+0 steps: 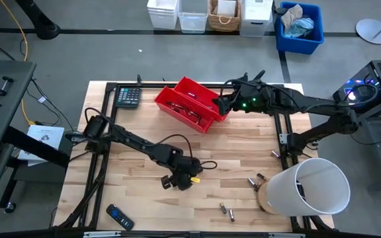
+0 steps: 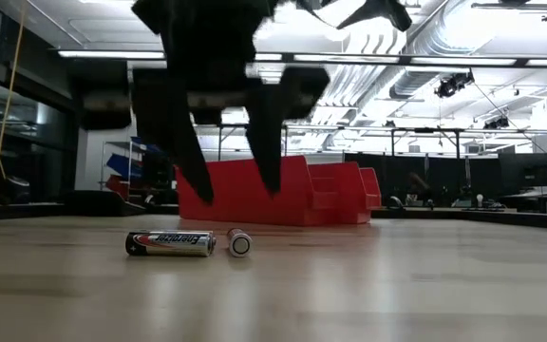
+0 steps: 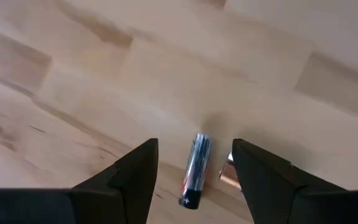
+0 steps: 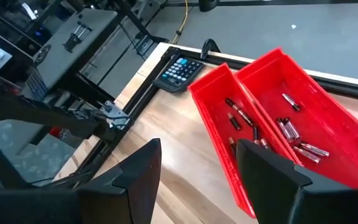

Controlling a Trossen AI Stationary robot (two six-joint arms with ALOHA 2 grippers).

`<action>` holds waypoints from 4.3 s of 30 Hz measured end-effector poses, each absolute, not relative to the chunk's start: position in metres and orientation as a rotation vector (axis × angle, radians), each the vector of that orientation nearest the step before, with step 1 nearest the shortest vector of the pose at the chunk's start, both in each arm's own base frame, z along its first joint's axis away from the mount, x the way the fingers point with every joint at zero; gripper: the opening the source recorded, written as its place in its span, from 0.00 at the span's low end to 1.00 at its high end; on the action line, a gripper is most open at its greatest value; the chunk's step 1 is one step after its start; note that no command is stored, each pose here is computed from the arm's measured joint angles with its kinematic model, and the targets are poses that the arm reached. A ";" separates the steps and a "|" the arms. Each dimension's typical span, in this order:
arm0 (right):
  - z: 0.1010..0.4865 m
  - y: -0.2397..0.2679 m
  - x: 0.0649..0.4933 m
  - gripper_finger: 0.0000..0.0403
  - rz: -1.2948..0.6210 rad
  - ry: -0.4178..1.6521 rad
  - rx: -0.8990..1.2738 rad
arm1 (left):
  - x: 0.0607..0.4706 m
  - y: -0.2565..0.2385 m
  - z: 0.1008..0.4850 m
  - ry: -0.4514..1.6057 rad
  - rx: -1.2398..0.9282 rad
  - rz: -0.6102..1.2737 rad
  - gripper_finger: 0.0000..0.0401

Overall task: Sort batteries
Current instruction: Put the silver battery into the top red bin

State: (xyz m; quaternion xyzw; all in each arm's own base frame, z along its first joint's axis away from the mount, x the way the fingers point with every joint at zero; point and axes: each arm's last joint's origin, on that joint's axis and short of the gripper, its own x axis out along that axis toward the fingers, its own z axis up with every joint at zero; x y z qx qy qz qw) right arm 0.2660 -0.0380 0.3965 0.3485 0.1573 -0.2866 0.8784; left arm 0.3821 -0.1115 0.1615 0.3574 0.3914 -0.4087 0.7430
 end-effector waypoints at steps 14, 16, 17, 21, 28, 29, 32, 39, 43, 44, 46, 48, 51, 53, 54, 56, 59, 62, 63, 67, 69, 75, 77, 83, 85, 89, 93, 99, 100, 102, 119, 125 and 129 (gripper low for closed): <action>0.397 -0.030 0.267 0.51 -0.602 0.318 0.728 | 0.390 -0.104 0.143 0.889 0.782 -0.868 0.50; 0.397 -0.030 0.267 0.51 -0.603 0.318 0.728 | 0.393 -0.100 0.144 0.872 0.767 -0.846 0.50; 0.397 -0.030 0.267 0.51 -0.606 0.316 0.727 | 0.394 -0.098 0.145 0.863 0.754 -0.839 0.50; 0.397 -0.031 0.267 0.51 -0.621 0.310 0.721 | 0.397 -0.092 0.145 0.845 0.712 -0.853 0.50; 0.395 -0.031 0.265 0.51 -0.630 0.334 0.715 | 0.394 -0.095 0.148 0.851 0.724 -0.859 0.50; 0.394 -0.031 0.265 0.51 -0.632 0.339 0.714 | 0.394 -0.096 0.149 0.847 0.723 -0.860 0.50; 0.393 -0.031 0.265 0.51 -0.636 0.348 0.712 | 0.391 -0.099 0.148 0.865 0.720 -0.879 0.50; 0.393 -0.031 0.265 0.51 -0.640 0.346 0.710 | 0.389 -0.100 0.131 0.861 0.742 -0.888 0.50; 0.393 -0.031 0.264 0.51 -0.641 0.347 0.714 | 0.391 -0.097 0.128 0.862 0.727 -0.869 0.50; 0.393 -0.031 0.264 0.51 -0.642 0.348 0.714 | 0.392 -0.096 0.127 0.859 0.718 -0.864 0.50; 0.393 -0.031 0.264 0.51 -0.642 0.348 0.715 | 0.392 -0.096 0.126 0.869 0.705 -0.861 0.49; 0.393 -0.031 0.264 0.51 -0.643 0.348 0.716 | 0.393 -0.096 0.121 0.874 0.688 -0.870 0.45; 0.393 -0.031 0.264 0.51 -0.644 0.347 0.716 | 0.393 -0.097 0.116 0.902 0.672 -0.877 0.35; 0.393 -0.031 0.264 0.51 -0.644 0.346 0.717 | 0.392 -0.098 0.111 0.937 0.636 -0.869 0.24; 0.393 -0.031 0.264 0.51 -0.644 0.345 0.716 | 0.391 -0.098 0.111 0.953 0.610 -0.856 0.18; 0.393 -0.031 0.264 0.51 -0.644 0.345 0.717 | 0.392 -0.096 0.117 0.972 0.561 -0.814 0.08; 0.393 -0.031 0.264 0.51 -0.643 0.346 0.715 | 0.393 -0.083 0.132 0.991 0.477 -0.755 0.08; 0.393 -0.031 0.265 0.51 -0.642 0.345 0.712 | 0.392 -0.055 0.166 0.929 0.385 -0.683 0.08; 0.393 -0.031 0.264 0.51 -0.642 0.345 0.712 | 0.390 -0.043 0.181 0.889 0.359 -0.658 0.08; 0.396 -0.031 0.261 0.51 -0.635 0.340 0.700 | 0.373 0.020 0.224 0.760 0.278 -0.498 0.08; 0.398 -0.031 0.259 0.51 -0.636 0.331 0.690 | 0.366 0.061 0.243 0.650 0.252 -0.337 0.08; 0.402 -0.031 0.255 0.51 -0.646 0.309 0.684 | 0.350 0.171 0.251 0.493 0.125 0.101 0.08; 0.402 -0.031 0.255 0.51 -0.661 0.303 0.679 | 0.349 0.190 0.240 0.511 0.089 0.184 0.08; 0.401 -0.032 0.255 0.51 -0.665 0.301 0.682 | 0.357 0.207 0.218 0.604 0.101 0.366 0.23; 0.401 -0.032 0.255 0.51 -0.664 0.301 0.682 | 0.361 0.203 0.220 0.588 0.144 0.363 0.34; 0.401 -0.032 0.255 0.51 -0.665 0.301 0.681 | 0.358 0.184 0.234 0.620 0.146 0.335 0.52; 0.401 -0.032 0.255 0.51 -0.661 0.307 0.663 | 0.340 0.154 0.264 0.653 0.020 0.224 0.60; 0.401 -0.032 0.254 0.51 -0.662 0.322 0.645 | 0.293 0.072 0.280 0.687 -0.082 -0.112 0.59; 0.400 -0.032 0.254 0.51 -0.662 0.326 0.639 | 0.283 0.055 0.278 0.696 -0.056 -0.154 0.58; 0.400 -0.032 0.254 0.51 -0.661 0.331 0.631 | 0.263 0.018 0.267 0.721 0.045 -0.233 0.56; 0.400 -0.032 0.254 0.51 -0.669 0.316 0.676 | 0.304 -0.116 0.165 0.868 0.903 -0.739 0.53; 0.400 -0.032 0.254 0.51 -0.674 0.316 0.691 | 0.324 -0.124 0.151 0.891 0.878 -0.854 0.53; 0.399 -0.032 0.254 0.51 -0.677 0.317 0.699 | 0.325 -0.125 0.136 0.919 0.910 -0.908 0.53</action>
